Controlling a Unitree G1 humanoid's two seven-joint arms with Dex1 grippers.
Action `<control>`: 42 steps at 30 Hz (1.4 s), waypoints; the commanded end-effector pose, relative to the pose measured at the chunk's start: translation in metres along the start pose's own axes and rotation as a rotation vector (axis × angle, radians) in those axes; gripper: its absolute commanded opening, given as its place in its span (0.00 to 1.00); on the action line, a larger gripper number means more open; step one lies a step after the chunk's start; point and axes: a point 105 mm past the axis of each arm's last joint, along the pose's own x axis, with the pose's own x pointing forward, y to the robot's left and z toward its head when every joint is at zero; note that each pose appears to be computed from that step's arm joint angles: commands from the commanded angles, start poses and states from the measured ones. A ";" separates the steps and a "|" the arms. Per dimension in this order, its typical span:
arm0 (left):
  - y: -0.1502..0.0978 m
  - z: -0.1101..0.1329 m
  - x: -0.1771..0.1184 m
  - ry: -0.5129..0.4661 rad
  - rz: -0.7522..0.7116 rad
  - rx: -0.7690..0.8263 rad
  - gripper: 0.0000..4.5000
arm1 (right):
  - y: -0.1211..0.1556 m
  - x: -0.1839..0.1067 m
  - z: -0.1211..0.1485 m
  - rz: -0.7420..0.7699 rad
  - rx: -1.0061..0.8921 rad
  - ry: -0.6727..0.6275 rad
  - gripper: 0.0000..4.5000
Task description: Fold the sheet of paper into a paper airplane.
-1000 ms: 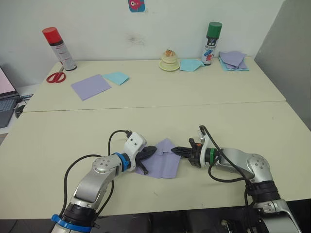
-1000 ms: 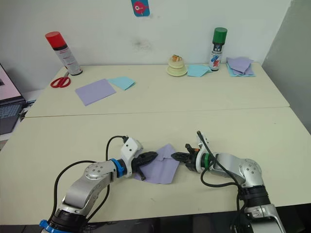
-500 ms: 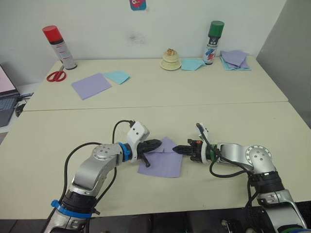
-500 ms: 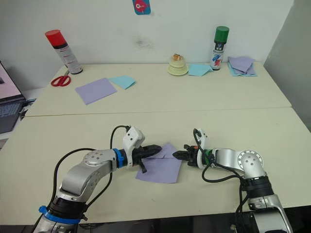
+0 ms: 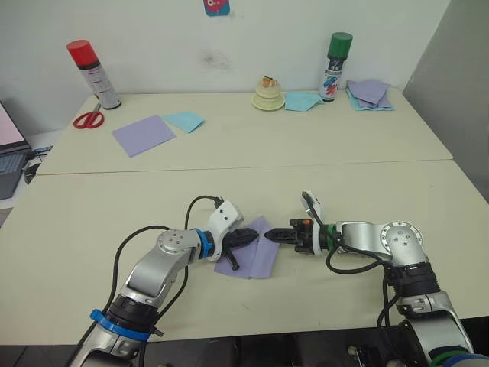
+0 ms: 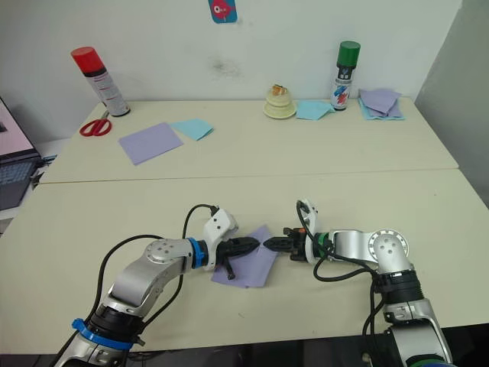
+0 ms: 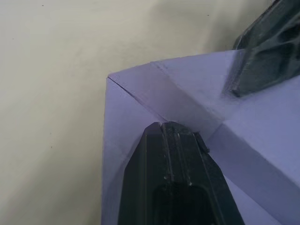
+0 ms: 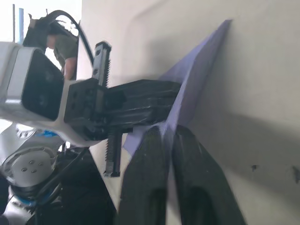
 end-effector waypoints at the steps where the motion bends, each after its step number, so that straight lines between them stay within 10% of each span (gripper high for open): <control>1: 0.005 -0.017 -0.006 0.063 0.034 -0.040 0.00 | 0.012 0.001 0.011 0.052 -0.005 -0.048 0.36; 4: 0.006 -0.023 -0.008 0.083 0.051 -0.056 0.00 | 0.018 0.003 0.014 0.095 0.025 -0.064 0.61; 18: 0.011 -0.047 -0.036 0.101 0.169 -0.166 0.00 | 0.029 0.032 -0.005 0.198 0.067 -0.010 0.61; 27: 0.018 -0.057 -0.055 0.115 0.246 -0.197 0.00 | 0.024 0.056 0.002 0.151 -0.186 -0.084 0.01; 42: 0.033 -0.050 -0.084 0.075 0.301 -0.195 0.00 | 0.018 0.077 0.005 0.086 -0.878 -0.114 0.01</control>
